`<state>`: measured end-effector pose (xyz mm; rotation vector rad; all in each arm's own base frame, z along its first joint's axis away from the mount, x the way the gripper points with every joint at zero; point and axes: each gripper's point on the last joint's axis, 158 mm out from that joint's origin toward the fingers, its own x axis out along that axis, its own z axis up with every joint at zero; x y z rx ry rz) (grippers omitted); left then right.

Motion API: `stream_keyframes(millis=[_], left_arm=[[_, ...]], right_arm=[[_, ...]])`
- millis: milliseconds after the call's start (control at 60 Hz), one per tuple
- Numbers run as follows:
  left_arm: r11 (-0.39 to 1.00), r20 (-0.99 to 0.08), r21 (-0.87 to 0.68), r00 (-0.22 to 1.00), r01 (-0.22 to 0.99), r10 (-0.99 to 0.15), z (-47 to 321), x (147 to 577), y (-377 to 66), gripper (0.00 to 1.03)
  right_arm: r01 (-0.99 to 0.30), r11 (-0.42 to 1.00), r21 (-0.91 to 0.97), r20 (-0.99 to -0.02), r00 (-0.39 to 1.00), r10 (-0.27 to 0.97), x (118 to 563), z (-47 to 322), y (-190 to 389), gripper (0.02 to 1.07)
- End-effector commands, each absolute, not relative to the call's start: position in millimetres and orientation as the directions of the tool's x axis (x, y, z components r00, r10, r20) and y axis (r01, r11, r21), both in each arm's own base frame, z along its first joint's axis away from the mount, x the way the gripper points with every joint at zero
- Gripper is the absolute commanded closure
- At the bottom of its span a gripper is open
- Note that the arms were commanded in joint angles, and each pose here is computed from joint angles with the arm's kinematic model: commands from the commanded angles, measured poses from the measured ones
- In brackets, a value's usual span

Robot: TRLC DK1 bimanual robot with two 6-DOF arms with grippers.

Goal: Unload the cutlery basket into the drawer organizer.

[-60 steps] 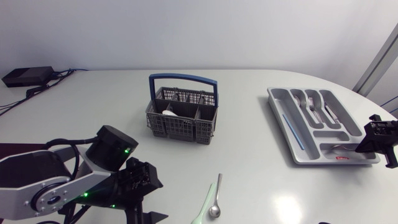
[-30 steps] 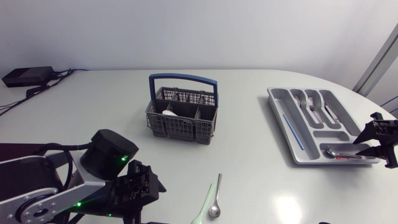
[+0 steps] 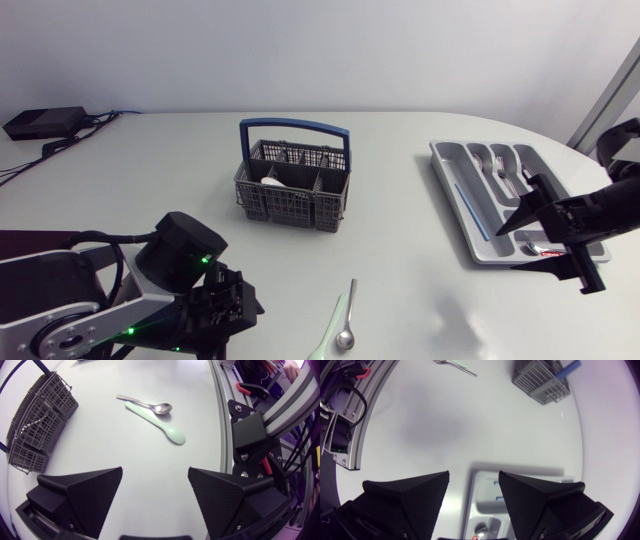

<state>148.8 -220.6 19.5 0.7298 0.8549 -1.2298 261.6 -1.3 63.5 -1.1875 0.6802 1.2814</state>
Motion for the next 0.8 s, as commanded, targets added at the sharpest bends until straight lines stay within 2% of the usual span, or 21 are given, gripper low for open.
stream_keyframes(millis=[0,200,467,550,783], left_arm=[[0.199,-0.868,0.020,0.116,0.980,-0.482,21.2,151.2,-223.2,0.11],[0.231,-0.871,0.008,0.121,0.973,-0.476,20.1,156.0,-221.8,0.11],[0.240,-0.875,0.002,0.118,0.971,-0.470,16.6,157.0,-221.1,0.11],[0.241,-0.875,0.004,0.120,0.970,-0.470,15.8,158.2,-220.5,0.11],[0.255,-0.876,0.003,0.125,0.967,-0.465,11.5,162.7,-218.6,0.11]], right_arm=[[-0.952,-0.182,-0.246,-0.907,0.159,0.391,241.5,59.8,36.3,0.34],[-0.923,-0.335,-0.191,-0.914,0.043,0.403,210.3,46.2,106.8,0.34],[-0.854,-0.504,-0.132,-0.943,-0.048,0.329,177.5,11.6,167.4,0.35],[-0.823,-0.557,-0.115,-0.950,-0.072,0.303,170.1,2.8,180.1,0.45],[-0.762,-0.642,-0.085,-0.973,-0.074,0.217,173.9,-22.7,199.9,0.48]])
